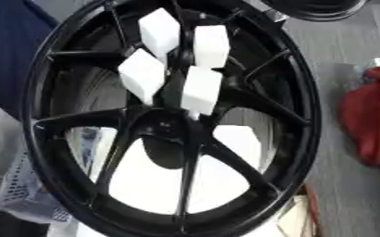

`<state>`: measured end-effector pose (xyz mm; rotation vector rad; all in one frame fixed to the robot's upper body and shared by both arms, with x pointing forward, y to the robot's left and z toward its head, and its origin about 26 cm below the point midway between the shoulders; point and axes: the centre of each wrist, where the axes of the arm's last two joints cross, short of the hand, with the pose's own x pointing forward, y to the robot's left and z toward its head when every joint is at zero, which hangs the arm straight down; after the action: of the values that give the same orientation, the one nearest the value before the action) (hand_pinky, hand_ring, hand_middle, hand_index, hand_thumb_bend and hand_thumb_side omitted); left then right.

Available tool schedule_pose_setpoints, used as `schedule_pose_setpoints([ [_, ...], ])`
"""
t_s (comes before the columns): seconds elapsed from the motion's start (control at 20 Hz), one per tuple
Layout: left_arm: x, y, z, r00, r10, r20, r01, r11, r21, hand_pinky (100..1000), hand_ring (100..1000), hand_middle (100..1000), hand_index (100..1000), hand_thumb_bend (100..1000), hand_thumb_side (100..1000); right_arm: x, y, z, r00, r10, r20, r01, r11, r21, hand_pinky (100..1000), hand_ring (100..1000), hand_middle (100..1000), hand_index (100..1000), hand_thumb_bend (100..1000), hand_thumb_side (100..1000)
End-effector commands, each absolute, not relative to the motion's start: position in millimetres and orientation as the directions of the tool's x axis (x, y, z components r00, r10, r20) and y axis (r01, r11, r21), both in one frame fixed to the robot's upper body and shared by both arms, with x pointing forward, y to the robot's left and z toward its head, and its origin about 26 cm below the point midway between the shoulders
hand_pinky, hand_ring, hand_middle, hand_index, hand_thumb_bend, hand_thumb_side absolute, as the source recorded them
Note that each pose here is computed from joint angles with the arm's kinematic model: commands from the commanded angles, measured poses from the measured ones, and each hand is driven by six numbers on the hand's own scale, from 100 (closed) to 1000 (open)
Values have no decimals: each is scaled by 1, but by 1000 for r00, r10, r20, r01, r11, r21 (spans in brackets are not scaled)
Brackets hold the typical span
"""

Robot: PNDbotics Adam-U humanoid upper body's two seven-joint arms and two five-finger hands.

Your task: Pull the pin out of the wheel hub.

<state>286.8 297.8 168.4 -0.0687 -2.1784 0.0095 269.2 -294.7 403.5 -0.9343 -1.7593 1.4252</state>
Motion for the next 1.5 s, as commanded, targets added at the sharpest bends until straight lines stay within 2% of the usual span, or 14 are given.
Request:
schedule_pose_setpoints([
  [0.05, 285, 299, 178, -592, 38, 805, 53, 999, -9, 972, 529, 688, 834, 196, 963, 264, -289, 410, -504, 862, -54, 72, -20, -997, 852, 858, 808, 856, 100, 147],
  [0.25, 285, 298, 178, -592, 38, 805, 56, 998, -5, 972, 529, 688, 834, 197, 964, 267, -280, 406, -532, 839, -113, -10, -140, -990, 855, 869, 814, 858, 100, 227],
  [0.45, 285, 298, 178, -590, 38, 807, 61, 998, -2, 972, 530, 689, 834, 195, 966, 269, -272, 404, -561, 816, -139, -49, -201, -978, 855, 869, 814, 859, 100, 260],
  [0.8, 286, 298, 179, -591, 35, 806, 63, 998, 3, 973, 530, 689, 834, 194, 968, 269, -262, 405, -593, 795, -132, -76, -218, -973, 855, 868, 819, 868, 100, 294],
  [0.95, 286, 297, 180, -591, 35, 806, 67, 998, 6, 973, 531, 689, 834, 194, 969, 270, -260, 405, -605, 788, -116, -85, -209, -974, 853, 871, 831, 890, 100, 281],
  [1.25, 286, 297, 180, -589, 35, 807, 72, 997, 9, 973, 531, 690, 832, 194, 969, 272, -252, 399, -637, 764, -102, -108, -219, -970, 858, 883, 848, 931, 100, 354],
  [1.5, 286, 297, 179, -586, 34, 810, 71, 997, 10, 974, 531, 690, 832, 195, 971, 272, -247, 400, -649, 754, -106, -111, -231, -967, 860, 881, 841, 933, 100, 361],
])
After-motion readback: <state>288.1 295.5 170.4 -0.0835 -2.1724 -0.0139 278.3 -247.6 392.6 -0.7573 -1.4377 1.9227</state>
